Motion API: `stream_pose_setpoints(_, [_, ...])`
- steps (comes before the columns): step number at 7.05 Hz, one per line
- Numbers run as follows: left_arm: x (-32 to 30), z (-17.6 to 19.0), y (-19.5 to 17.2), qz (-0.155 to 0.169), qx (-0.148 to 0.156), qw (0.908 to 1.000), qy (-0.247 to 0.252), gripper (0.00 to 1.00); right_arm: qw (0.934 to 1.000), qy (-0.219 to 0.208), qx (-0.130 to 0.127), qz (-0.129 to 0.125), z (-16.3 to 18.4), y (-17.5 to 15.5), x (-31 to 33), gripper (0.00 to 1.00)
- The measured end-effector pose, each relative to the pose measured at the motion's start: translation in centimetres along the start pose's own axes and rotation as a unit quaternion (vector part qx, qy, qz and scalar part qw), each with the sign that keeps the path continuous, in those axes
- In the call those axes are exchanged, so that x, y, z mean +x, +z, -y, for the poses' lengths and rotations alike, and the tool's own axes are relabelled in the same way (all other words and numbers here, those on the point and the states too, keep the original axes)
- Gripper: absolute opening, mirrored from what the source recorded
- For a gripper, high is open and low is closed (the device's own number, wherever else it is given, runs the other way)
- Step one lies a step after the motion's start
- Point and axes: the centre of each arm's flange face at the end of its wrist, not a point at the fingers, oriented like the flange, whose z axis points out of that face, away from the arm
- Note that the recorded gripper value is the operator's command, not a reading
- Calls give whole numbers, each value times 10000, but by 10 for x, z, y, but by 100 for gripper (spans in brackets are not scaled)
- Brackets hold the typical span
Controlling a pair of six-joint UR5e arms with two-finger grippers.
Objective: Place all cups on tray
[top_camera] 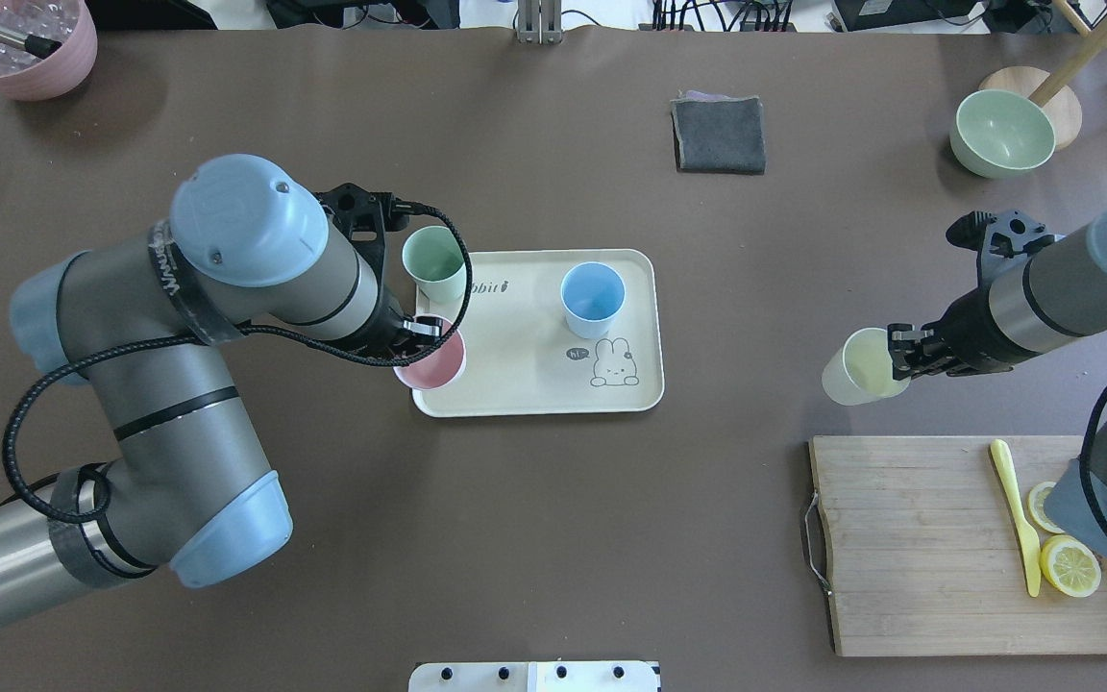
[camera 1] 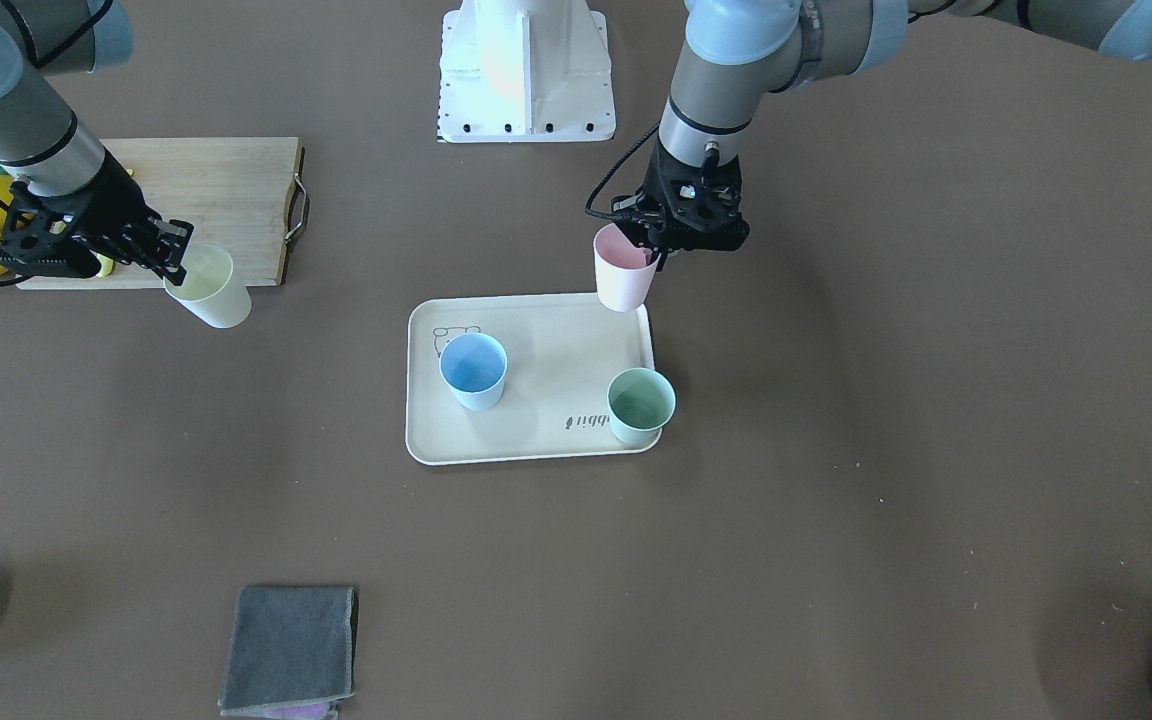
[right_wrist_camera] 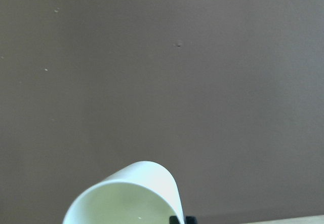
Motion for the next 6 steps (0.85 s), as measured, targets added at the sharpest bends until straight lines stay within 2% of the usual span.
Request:
stream_pose_setpoints(3, [5, 13, 40, -53, 67, 9999, -83, 0, 9986, 474, 7, 222, 14, -35, -94, 0])
stream_pose_setpoints(4, [3, 19, 46, -52, 94, 9999, -102, 12, 9981, 572, -17, 240, 11, -40, -117, 0])
stream_pose_setpoints(5, [1, 25, 49, -64, 131, 9998, -110, 98, 9976, 647, -59, 226, 3, -41, -141, 0])
stream_pose_setpoints(6, [-2, 31, 50, -106, 183, 9997, -101, 98, 9973, 700, -84, 179, -8, -38, -162, 0])
